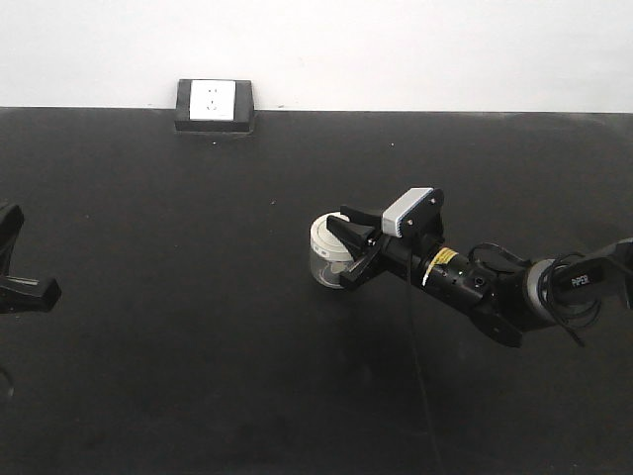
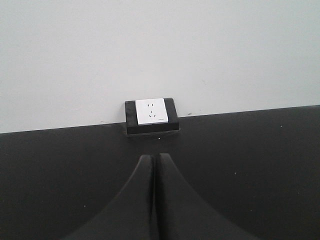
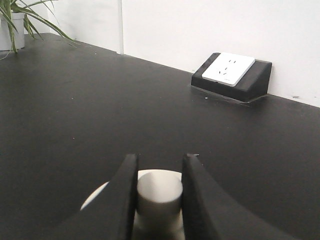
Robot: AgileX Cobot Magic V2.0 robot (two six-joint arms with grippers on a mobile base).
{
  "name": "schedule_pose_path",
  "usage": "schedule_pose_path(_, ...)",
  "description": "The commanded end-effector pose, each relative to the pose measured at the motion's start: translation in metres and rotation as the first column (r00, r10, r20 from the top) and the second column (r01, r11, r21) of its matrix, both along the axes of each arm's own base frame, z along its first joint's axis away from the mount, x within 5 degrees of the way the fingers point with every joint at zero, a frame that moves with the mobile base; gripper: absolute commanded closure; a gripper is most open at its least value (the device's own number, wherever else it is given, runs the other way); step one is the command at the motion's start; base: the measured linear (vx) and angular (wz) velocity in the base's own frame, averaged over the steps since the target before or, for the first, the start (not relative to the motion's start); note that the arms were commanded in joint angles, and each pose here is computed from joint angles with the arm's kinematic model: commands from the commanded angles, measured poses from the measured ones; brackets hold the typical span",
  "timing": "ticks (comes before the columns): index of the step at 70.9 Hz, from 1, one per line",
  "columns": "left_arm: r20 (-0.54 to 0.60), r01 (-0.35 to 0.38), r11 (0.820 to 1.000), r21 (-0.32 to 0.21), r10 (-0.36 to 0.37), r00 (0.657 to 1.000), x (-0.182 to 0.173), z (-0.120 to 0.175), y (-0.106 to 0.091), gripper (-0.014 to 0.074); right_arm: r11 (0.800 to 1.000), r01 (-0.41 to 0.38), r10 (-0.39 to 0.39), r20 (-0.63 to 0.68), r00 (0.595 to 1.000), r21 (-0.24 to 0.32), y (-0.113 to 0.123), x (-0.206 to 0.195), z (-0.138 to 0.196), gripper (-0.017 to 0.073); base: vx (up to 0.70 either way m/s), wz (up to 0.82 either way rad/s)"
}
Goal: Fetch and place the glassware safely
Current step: 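Extend the right gripper forward and lower the jar onto the benchtop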
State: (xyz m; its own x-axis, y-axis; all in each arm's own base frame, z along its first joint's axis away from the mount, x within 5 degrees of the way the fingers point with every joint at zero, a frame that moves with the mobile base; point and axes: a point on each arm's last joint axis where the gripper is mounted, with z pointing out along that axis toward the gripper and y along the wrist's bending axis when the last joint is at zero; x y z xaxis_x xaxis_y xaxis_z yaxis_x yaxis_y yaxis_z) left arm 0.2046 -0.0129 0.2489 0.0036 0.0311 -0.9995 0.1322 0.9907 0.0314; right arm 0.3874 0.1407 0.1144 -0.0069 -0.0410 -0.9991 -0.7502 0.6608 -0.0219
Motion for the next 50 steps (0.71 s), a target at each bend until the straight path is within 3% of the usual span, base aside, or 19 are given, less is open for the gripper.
schedule_pose_path(1,0.111,0.005,1.000,-0.027,-0.002,0.994,0.0010,0.0162,0.0001,0.0601,0.997,0.001,-0.011,0.129,0.992,0.077,-0.0012,0.0055,0.0345,0.0560,0.00,0.00)
schedule_pose_path(14,0.111,0.005,1.000,-0.027,-0.002,0.994,0.0010,0.0162,0.0001,0.0601,0.997,0.003,-0.012,0.125,0.992,0.072,-0.0012,0.0056,0.0339,0.0515,0.00,0.00)
schedule_pose_path(21,0.111,0.005,1.000,-0.027,-0.002,0.994,0.0010,0.0162,0.0001,0.0601,0.998,0.005,-0.013,0.121,0.993,0.068,-0.0013,0.0057,0.0334,0.0437,0.00,0.00)
schedule_pose_path(28,0.111,0.005,1.000,-0.027,-0.002,0.994,0.0010,0.0162,0.0001,0.0601,0.998,0.005,-0.013,0.121,0.993,0.068,-0.0013,0.0057,0.0334,0.0317,0.00,0.00)
schedule_pose_path(43,0.111,0.005,1.000,-0.027,-0.002,0.994,0.0010,0.0162,0.0001,0.0601,0.995,0.047,-0.058,0.125,0.990,0.084,-0.0041,0.0085,0.0348,-0.0038,0.00,0.00)
schedule_pose_path(50,0.111,0.005,1.000,-0.027,-0.002,0.994,0.0010,0.0162,0.0001,0.0601,0.994,0.076,-0.087,0.141,0.986,0.082,-0.0060,0.0103,0.0356,-0.0142,0.00,0.00)
